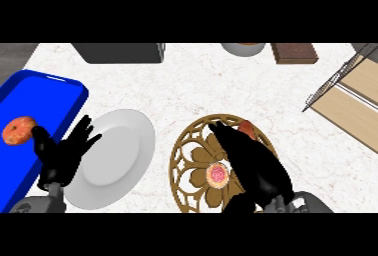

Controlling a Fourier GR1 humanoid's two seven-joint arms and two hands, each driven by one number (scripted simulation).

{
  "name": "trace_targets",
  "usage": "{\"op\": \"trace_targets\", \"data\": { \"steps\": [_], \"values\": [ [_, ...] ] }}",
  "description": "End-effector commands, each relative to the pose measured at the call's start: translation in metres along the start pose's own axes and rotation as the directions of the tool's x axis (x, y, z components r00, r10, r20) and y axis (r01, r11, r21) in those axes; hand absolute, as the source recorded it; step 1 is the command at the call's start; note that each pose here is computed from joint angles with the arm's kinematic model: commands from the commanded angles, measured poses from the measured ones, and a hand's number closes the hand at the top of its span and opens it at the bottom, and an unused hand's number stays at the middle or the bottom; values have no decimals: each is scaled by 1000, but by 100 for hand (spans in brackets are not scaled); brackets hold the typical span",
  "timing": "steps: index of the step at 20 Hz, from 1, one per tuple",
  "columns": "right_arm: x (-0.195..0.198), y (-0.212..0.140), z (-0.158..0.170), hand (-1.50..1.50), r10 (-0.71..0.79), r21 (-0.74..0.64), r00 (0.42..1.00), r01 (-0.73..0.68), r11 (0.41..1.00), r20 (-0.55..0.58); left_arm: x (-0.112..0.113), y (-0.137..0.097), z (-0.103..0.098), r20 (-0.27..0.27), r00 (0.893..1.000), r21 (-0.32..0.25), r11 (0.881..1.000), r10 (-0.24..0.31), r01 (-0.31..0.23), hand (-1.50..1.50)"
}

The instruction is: Pick the cupcake from the placemat and place it in the tiered shelf

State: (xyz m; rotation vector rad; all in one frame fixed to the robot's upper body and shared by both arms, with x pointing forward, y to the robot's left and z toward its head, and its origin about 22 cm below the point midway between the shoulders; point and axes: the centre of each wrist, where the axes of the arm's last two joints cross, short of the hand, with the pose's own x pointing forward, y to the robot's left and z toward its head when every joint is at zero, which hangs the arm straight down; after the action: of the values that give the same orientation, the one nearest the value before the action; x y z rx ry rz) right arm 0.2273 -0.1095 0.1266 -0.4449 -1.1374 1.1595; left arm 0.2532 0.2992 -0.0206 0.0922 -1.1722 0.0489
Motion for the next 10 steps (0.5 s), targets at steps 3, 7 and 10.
{"op": "trace_targets", "data": {
  "steps": [3, 7, 10],
  "values": [
    [0, 7, -5, -150, 19, -2, 998, -19, 1000, -67, -14, 1, 7, -68, 998, -2, 1000, -1, 0, 0],
    [-5, 27, -22, -150, 74, -17, 993, -76, 997, -97, 14, -4, -7, -43, 999, 6, 1000, -8, 8, 0],
    [-8, 48, -32, -150, 98, -14, 989, -100, 995, -114, -7, 2, -3, -52, 998, 9, 1000, -22, 22, 0]
  ]
}}
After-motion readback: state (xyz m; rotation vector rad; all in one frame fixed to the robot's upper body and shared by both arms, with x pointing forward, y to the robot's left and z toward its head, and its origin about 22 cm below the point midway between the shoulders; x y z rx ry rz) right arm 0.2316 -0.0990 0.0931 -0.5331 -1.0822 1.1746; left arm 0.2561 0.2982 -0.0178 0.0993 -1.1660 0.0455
